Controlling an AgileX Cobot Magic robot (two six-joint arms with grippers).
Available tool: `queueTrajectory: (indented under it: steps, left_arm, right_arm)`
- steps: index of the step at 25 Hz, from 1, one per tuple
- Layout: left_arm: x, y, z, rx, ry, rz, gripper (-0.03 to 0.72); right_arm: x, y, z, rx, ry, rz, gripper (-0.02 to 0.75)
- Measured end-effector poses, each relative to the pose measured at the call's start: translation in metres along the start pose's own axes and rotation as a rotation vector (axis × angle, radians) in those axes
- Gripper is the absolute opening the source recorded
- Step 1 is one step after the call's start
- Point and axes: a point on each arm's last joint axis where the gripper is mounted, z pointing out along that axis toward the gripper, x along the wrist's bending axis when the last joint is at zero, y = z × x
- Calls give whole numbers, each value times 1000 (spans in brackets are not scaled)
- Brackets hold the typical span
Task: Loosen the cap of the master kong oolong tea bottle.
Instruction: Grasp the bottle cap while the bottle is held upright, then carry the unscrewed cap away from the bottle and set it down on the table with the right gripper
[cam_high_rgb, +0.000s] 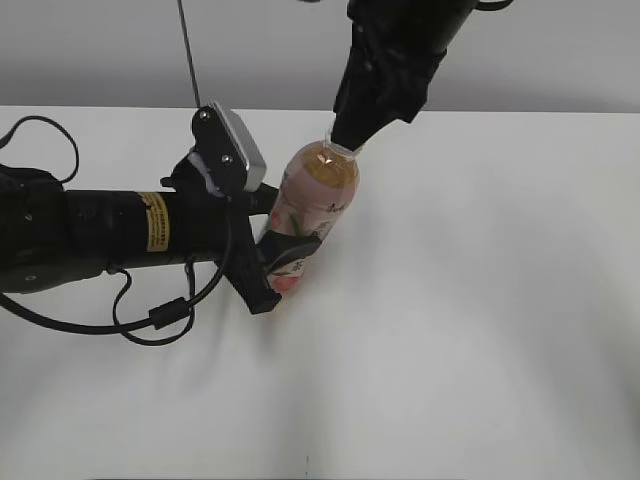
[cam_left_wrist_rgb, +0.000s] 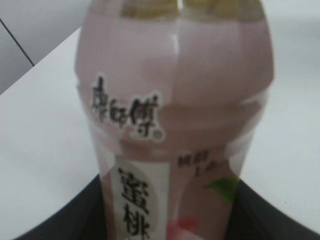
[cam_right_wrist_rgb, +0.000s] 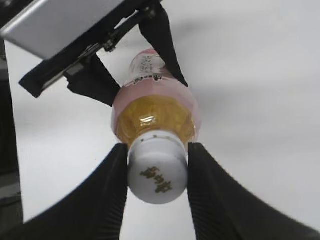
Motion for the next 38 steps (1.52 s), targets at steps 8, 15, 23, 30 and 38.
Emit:
queueTrajectory:
  steps: [8,15,23,30,38]
  left_arm:
    - [2,0,0,-3,20,1,372]
    - [4,-2,-1,19,39,-12,372]
    - [5,-3,-1,21,43,-4,371]
    - [3,-4,0,38,34,19,371]
    - [3,-3,0,26,32,23,371]
  right_arm:
    - [-1,3,0,-31,-17,-648,276]
    - [4,16,12,-44,-42,-1312,276]
    - [7,26,13,-34,-35,-1655,276]
    - [5,28,4,22,-33,-1688,274]
    - [-13,11,-20,185,-179,-957,274]
